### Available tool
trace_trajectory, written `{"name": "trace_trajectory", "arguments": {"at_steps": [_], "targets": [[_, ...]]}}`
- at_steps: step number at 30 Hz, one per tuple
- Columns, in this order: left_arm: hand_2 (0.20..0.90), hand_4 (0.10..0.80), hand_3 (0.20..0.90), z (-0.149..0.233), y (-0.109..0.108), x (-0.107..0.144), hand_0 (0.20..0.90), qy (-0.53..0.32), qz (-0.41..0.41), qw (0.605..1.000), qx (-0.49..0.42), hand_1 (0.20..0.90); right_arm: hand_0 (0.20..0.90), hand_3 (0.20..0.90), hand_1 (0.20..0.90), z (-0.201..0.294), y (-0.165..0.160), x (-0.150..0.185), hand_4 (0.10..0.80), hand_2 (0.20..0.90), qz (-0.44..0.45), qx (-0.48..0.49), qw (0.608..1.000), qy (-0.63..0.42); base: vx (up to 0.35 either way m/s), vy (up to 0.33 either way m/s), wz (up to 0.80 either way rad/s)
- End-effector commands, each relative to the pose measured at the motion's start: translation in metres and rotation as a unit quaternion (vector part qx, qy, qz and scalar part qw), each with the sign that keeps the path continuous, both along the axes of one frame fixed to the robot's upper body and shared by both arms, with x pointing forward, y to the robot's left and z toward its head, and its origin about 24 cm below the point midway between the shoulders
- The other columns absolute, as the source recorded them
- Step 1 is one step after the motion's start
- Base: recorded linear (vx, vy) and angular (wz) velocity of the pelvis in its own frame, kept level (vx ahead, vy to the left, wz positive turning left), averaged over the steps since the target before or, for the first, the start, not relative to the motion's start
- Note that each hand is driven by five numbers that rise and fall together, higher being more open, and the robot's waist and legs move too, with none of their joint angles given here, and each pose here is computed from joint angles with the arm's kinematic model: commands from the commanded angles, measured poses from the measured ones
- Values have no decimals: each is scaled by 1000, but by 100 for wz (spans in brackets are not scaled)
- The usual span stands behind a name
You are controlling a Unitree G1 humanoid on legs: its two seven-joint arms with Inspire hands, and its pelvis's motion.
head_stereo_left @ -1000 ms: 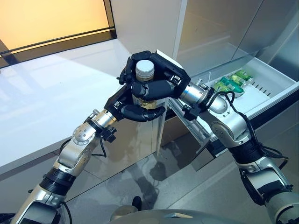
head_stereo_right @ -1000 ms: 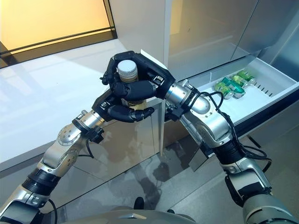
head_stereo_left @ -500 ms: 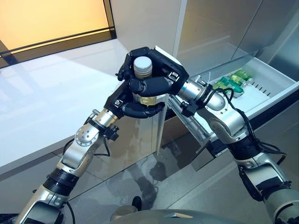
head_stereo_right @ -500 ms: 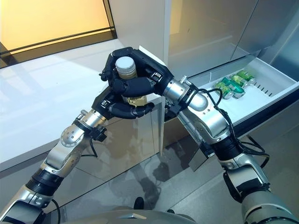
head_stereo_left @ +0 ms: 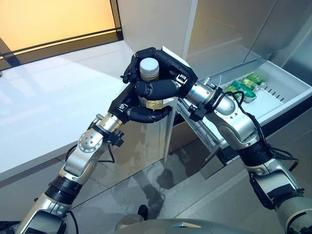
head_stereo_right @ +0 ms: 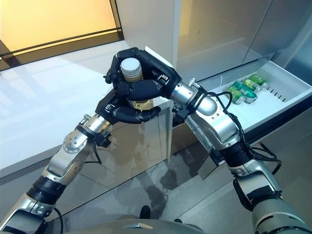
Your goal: Put drinks into fridge and close the fridge
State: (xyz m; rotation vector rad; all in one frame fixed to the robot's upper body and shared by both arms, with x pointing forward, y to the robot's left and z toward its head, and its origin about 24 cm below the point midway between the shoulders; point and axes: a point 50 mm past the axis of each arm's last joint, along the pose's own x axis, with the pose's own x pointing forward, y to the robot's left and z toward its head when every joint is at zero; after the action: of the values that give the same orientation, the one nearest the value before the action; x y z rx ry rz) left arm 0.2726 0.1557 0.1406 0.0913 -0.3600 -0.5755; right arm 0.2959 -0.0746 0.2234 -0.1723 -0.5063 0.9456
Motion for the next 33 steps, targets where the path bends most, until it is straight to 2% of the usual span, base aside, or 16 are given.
{"name": "trace_trajectory", "arguments": {"at_steps": [1, 7, 11, 20, 27, 33], "targets": [[900, 800, 900, 88, 45, 0, 900, -225, 114, 965, -68, 900, 300, 200, 300, 50, -19, -15, 100, 300, -3, 90, 988, -122, 0, 0, 0], [900, 800, 900, 88, 57, 0, 900, -231, 149, 957, -91, 900, 300, 200, 300, 53, -23, -14, 100, 300, -18, 90, 987, -133, 0, 0, 0], [900, 800, 900, 87, 60, 0, 900, -249, 187, 948, -71, 900, 300, 200, 300, 59, -29, -13, 100, 300, -41, 94, 984, -149, 0, 0, 0], [900, 800, 900, 77, 81, -2, 900, -244, 281, 928, -17, 900, 300, 200, 300, 64, -45, -19, 100, 300, -65, 114, 976, -174, 0, 0, 0], [900, 800, 900, 68, 96, -5, 900, -208, 288, 934, 36, 900, 300, 200, 300, 68, -59, -26, 100, 300, -85, 117, 970, -194, 0, 0, 0], [900, 800, 900, 58, 112, -15, 900, -178, 309, 934, 7, 900, 300, 200, 300, 70, -69, -31, 100, 300, -97, 122, 966, -205, -18, 2, 1]]}}
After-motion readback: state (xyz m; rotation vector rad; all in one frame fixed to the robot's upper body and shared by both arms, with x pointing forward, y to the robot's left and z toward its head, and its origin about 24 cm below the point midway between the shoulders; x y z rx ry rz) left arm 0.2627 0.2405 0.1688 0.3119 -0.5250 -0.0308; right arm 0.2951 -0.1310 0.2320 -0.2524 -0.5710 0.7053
